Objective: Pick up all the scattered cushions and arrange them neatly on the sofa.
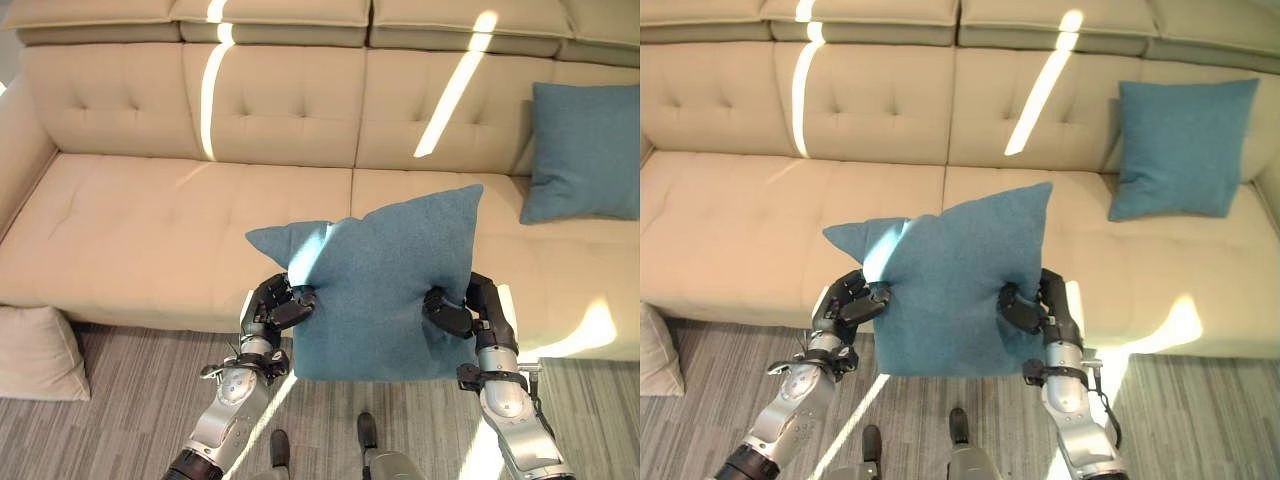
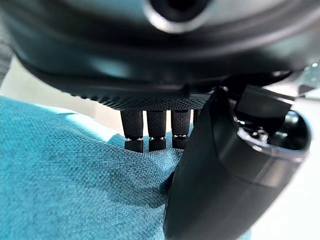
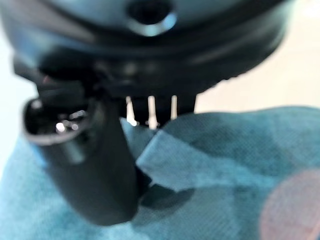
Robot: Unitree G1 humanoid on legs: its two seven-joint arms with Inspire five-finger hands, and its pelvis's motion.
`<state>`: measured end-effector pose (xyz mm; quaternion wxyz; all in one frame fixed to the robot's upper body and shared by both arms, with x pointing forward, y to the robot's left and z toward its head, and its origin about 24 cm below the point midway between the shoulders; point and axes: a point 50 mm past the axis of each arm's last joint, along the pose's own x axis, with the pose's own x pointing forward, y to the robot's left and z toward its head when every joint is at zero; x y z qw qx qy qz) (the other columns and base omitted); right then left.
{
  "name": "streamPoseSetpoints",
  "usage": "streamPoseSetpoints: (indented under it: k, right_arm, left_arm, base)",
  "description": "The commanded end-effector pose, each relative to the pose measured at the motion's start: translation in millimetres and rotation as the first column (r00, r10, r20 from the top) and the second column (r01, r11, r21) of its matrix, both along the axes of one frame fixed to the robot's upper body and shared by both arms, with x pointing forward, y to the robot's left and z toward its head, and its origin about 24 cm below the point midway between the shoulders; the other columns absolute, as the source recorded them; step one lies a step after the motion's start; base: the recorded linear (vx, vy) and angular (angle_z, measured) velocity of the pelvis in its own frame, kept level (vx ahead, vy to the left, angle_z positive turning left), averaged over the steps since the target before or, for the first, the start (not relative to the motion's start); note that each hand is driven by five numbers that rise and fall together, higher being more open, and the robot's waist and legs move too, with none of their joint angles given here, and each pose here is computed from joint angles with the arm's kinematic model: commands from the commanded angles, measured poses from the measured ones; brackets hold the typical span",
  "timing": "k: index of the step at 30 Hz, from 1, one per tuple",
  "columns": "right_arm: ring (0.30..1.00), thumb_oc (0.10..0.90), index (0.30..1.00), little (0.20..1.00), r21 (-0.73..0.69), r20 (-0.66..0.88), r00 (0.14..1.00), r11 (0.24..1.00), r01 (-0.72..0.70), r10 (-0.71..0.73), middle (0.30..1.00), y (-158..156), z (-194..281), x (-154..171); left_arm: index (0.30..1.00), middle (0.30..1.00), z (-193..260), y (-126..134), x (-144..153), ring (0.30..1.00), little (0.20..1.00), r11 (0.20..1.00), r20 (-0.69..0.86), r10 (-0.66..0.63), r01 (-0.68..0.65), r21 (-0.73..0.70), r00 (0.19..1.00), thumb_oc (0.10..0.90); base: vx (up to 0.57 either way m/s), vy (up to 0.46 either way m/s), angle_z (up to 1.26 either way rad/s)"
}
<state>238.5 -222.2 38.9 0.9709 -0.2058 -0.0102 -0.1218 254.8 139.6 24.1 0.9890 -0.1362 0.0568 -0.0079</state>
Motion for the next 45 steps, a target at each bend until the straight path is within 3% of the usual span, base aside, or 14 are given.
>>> streamPoseSetpoints:
  k: [1,10,31,45]
  right_arm:
    - [0.3,0.4,0.3,0.3,0.006,0.333,0.934,0.99,-0.138,0.128,0.3,28,62,20]
    - [0.3,0.4,0.3,0.3,0.032,0.332,0.922,0.974,-0.223,0.2,0.3,47,64,25]
    - [0.3,0.4,0.3,0.3,0.032,0.297,0.945,0.988,-0.152,0.135,0.3,24,56,15]
    - [0.3,0.4,0.3,0.3,0.022,0.309,0.93,0.976,-0.219,0.202,0.3,45,60,24]
  left_arm:
    - [0.3,0.3,61,-22,11,0.3,0.3,0.99,0.33,-0.127,0.139,-0.012,0.936,0.4]
    - [0.3,0.3,47,-6,3,0.3,0.3,0.996,0.272,-0.086,0.092,-0.01,0.958,0.4]
    - [0.3,0.3,46,-33,8,0.3,0.3,0.983,0.259,-0.161,0.178,-0.046,0.952,0.4]
    - [0.3,0.3,49,-19,6,0.3,0.3,0.99,0.269,-0.128,0.139,-0.021,0.955,0.4]
  base:
    - [0.02,0.185,-0.69]
    - [0.09,0.072,-0.55]
    - [0.17,-0.076,0.1]
    - [0.16,0.124,-0.31]
